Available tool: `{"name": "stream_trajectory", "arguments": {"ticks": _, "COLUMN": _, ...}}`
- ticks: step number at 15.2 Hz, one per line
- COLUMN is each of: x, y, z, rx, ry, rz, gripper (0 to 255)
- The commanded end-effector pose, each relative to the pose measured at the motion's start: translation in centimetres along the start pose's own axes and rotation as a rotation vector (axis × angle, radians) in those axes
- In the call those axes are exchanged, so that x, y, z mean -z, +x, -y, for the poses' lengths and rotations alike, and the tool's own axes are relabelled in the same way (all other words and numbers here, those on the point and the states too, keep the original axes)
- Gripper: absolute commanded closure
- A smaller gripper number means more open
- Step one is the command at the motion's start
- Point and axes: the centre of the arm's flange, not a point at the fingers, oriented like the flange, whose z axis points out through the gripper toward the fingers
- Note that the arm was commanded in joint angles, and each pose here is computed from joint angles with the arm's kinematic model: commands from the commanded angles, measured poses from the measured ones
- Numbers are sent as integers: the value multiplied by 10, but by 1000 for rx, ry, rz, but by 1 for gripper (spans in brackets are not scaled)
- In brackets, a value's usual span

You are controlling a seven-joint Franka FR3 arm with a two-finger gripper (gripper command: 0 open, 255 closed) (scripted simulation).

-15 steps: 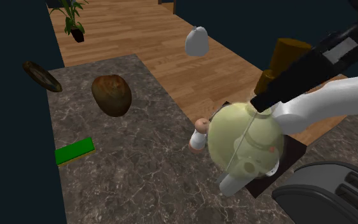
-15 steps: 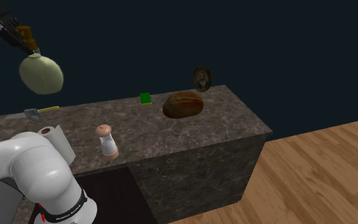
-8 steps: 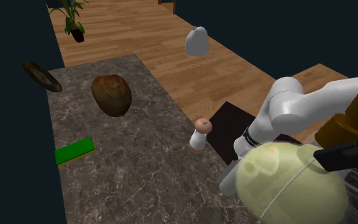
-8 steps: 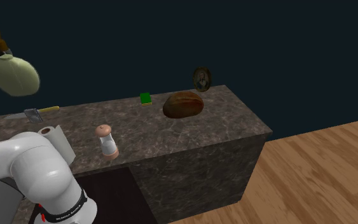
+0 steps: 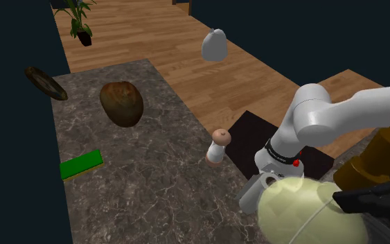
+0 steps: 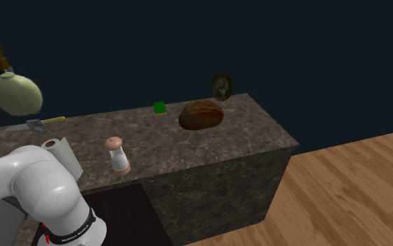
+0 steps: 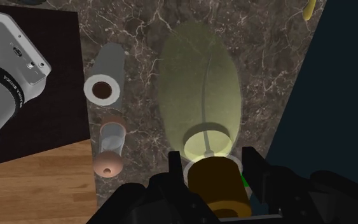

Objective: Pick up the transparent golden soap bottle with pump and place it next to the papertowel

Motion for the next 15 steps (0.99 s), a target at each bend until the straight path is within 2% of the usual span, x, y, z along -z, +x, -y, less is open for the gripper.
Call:
{"name": "stream_trajectory", "arguments": {"ticks": 1, "x": -10, "y": -4, "z": -1, "rx": 0, "ry": 1, "rz": 0, "gripper": 255}}
{"name": "stream_trajectory", "arguments": {"ticks": 15, "x": -80, "y": -26, "z": -7, "rx": 0, "ry": 1, "rz": 0, "gripper": 255}}
